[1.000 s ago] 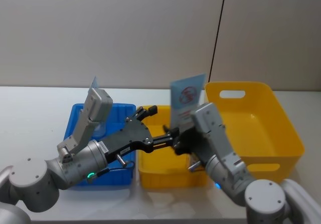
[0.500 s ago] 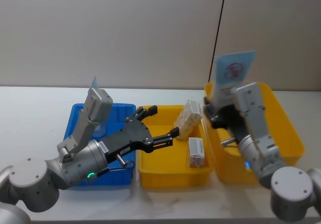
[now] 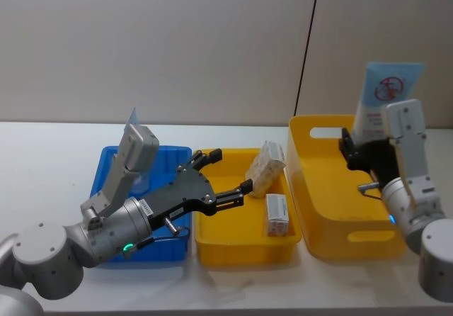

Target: Bimanual collaborative sorting of washing and personal care products

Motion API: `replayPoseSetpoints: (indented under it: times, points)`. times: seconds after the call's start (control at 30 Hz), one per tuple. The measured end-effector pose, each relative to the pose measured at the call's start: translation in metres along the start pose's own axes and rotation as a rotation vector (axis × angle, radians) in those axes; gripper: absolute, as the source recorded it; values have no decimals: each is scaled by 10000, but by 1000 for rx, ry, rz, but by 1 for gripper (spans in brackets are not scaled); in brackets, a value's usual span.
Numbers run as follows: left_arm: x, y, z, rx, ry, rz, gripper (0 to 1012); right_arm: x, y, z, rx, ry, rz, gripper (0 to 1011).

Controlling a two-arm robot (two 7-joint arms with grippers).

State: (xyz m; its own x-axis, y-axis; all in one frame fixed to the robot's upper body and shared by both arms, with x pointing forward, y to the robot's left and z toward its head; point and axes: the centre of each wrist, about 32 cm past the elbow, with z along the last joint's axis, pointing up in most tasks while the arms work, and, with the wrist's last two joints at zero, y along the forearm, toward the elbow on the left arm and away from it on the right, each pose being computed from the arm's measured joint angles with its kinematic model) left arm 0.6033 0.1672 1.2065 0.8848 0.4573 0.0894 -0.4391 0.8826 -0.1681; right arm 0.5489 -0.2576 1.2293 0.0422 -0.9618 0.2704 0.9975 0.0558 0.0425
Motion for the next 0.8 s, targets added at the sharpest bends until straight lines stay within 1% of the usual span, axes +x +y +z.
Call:
replayPoseSetpoints:
  times: [0.1, 0.23, 0.3, 0.33, 0.4, 0.53, 0.8]
  points:
    - [0, 0, 0, 0, 0, 0, 1001, 45, -4, 6, -28, 10, -7, 595]
    - [0, -1, 0, 0, 0, 0, 1001, 121, -12, 15, -87, 34, -7, 595]
    - [0, -1, 0, 0, 0, 0, 1001, 142, -13, 16, -105, 42, -5, 595]
    - [0, 0, 0, 0, 0, 0, 1001, 165, -14, 15, -129, 51, -2, 595]
    - [0, 0, 0, 0, 0, 0, 1001, 183, -14, 14, -147, 59, 1, 595]
    - [0, -1, 0, 0, 0, 0, 1002, 222, -7, -22, -208, 80, 11, 595]
    - [0, -1, 0, 0, 0, 0, 1001, 255, 11, -89, -273, 98, 20, 595]
